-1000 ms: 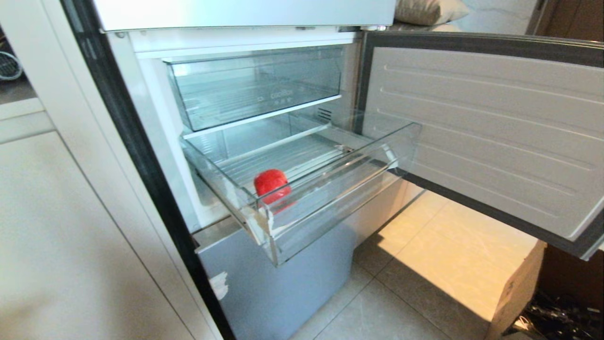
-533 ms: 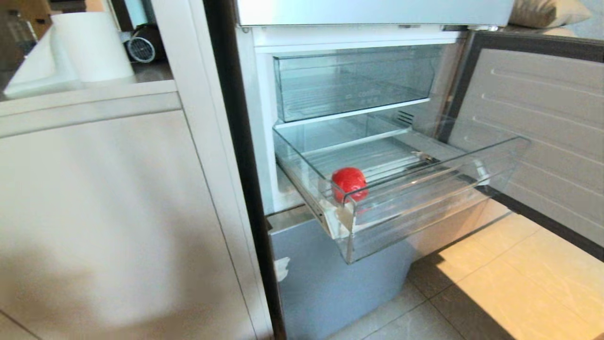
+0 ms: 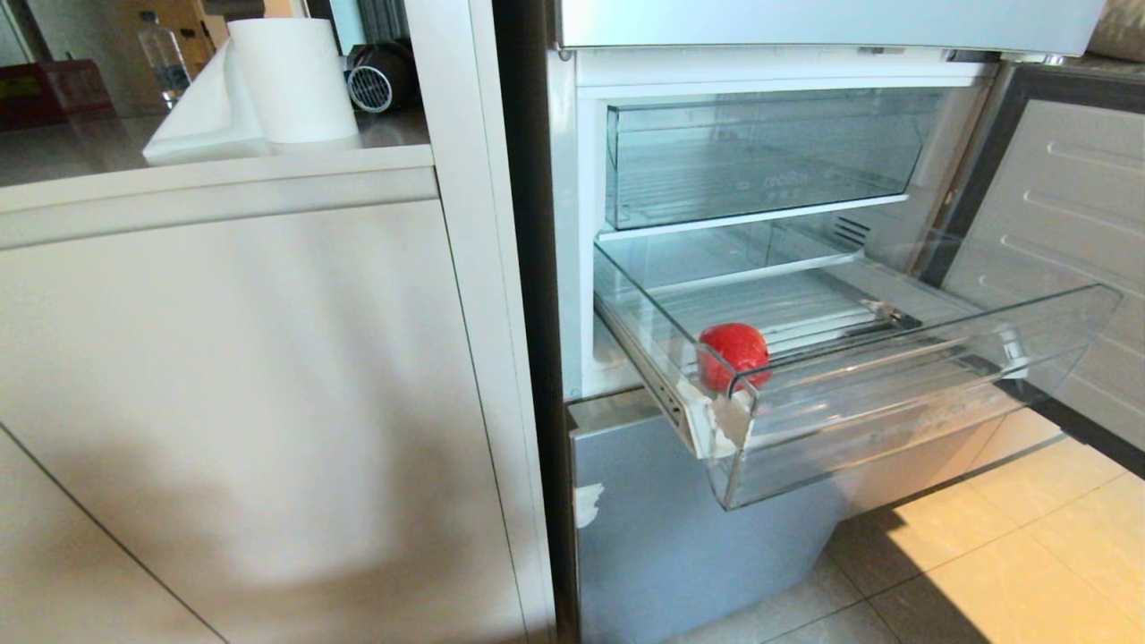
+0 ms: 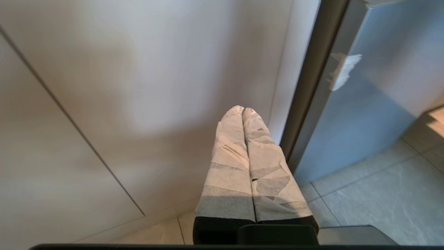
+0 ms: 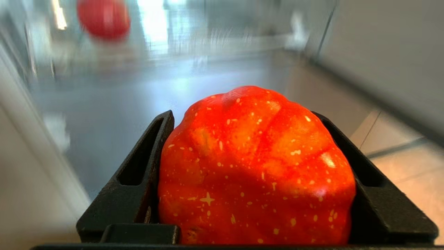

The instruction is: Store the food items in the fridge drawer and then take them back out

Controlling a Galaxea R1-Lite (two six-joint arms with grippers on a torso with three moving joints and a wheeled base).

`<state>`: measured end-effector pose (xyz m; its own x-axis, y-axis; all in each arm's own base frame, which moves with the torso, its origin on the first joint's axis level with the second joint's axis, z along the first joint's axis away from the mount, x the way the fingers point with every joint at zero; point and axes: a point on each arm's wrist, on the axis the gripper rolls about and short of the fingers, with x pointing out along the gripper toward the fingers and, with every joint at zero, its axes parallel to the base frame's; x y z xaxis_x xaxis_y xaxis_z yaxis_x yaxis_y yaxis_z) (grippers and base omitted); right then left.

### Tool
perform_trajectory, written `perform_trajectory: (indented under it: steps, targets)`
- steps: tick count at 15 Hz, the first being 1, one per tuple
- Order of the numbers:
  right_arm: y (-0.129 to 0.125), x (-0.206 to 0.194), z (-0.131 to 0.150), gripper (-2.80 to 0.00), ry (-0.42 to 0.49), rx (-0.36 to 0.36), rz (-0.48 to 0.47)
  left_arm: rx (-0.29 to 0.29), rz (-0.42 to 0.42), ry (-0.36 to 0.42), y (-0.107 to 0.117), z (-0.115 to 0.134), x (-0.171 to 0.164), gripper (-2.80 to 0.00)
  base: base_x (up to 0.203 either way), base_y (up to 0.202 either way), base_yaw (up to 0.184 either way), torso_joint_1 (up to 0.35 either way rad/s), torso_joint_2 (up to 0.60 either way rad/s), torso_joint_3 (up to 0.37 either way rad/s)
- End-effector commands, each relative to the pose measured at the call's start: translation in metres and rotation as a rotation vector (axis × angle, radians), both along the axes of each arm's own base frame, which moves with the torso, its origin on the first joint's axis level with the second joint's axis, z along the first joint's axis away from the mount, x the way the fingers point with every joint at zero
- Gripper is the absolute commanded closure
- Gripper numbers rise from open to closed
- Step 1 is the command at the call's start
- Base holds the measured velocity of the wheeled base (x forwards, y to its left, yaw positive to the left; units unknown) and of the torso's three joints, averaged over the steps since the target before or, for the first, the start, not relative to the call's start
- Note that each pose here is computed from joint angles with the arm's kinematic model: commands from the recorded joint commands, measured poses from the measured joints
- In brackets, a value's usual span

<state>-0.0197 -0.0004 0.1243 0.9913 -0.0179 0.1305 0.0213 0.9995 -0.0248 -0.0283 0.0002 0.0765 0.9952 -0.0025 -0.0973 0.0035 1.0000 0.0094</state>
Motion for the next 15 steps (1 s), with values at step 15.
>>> perform_trajectory:
  steps: [15]
  targets:
    - [0.037,0.337,0.172,0.00,0.260,0.005,0.253,0.000,-0.001,0.001,0.000,0.000,0.000,0.00,0.000,0.000,0.000,0.000,0.00,0.000]
